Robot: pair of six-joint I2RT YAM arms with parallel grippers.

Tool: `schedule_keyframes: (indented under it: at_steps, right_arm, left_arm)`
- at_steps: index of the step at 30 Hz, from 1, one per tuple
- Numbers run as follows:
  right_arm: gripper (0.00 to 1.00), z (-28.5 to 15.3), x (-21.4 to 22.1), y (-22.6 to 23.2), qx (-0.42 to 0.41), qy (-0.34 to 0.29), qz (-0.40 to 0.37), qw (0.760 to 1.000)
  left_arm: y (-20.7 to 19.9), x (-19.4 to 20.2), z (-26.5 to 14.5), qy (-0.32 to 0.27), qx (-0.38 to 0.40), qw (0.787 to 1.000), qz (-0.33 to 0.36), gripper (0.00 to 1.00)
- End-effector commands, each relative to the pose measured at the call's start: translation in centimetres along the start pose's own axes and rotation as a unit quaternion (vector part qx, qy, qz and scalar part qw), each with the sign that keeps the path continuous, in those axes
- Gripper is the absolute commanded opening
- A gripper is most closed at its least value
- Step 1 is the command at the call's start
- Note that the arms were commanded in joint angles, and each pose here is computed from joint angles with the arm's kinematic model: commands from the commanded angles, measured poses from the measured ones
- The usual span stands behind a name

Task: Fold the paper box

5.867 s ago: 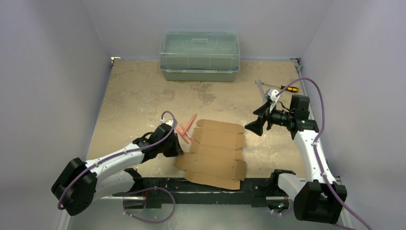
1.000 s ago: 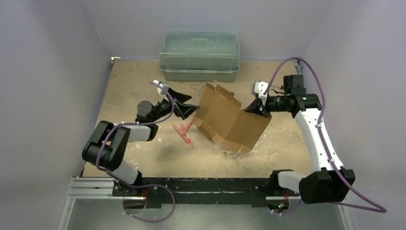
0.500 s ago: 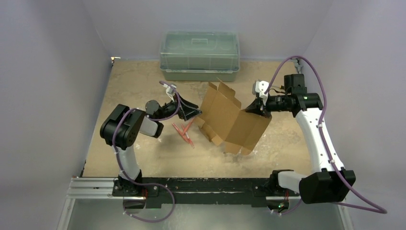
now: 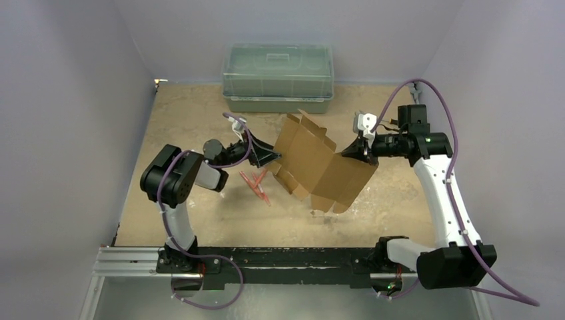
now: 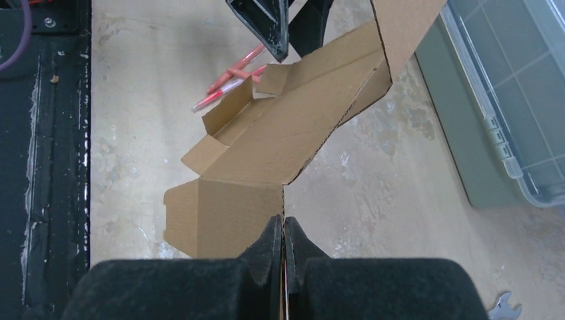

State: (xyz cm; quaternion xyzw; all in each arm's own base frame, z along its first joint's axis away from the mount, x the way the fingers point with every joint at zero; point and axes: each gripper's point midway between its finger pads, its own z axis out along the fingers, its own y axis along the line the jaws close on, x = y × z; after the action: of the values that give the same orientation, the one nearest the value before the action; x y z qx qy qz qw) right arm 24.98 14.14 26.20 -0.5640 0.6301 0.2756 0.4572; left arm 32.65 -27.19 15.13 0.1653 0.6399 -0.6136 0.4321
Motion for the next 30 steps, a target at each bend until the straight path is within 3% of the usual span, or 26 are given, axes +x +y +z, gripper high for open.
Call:
schedule_keyframes:
  at_steps: [1,6,10,11,12,18,22,27,30]
  right_arm:
    - [0.00,-0.4,-1.5,-0.2,0.013,-0.021,-0.006,1.000]
    - [0.00,-0.2,-0.8,-0.5,0.024,-0.014,0.002,1.000]
    - [0.00,-0.3,-0.1,-1.3,0.051,0.001,0.017,0.999]
    - [0.01,-0.4,0.1,-1.8,0.066,0.006,0.025,0.997]
    - [0.01,-0.5,0.5,-2.4,0.081,0.014,0.034,0.996]
    - [0.23,-0.5,1.6,-2.4,0.105,0.022,0.052,0.993]
    - [0.57,-0.4,1.5,-1.7,0.097,0.014,0.049,0.994]
    - [0.85,-1.3,-0.4,-0.9,0.088,0.003,0.025,0.996]
    - [0.93,-2.3,-1.6,-1.3,0.104,0.007,0.008,0.995]
  left_arm:
    - [-5.9,-3.2,0.6,-0.055,0.099,0.987,0.118,0.65]
    - [-7.6,-1.6,1.2,-0.041,0.119,0.986,0.109,0.49]
    - [-7.8,-1.8,0.8,-0.054,0.106,0.987,0.109,0.17]
    - [-7.6,-1.9,0.6,-0.059,0.095,0.988,0.107,0.04]
    - [-7.6,-1.9,0.6,-0.059,0.086,0.988,0.109,0.00]
    - [-5.6,-2.0,0.7,-0.015,-0.034,0.988,0.152,0.00]
    - [-4.5,-1.1,1.7,0.077,-0.134,0.956,0.251,0.00]
    - [-4.5,-0.2,1.9,0.161,-0.172,0.925,0.296,0.00]
    - [-5.1,-0.5,2.1,0.190,-0.174,0.913,0.318,0.00]
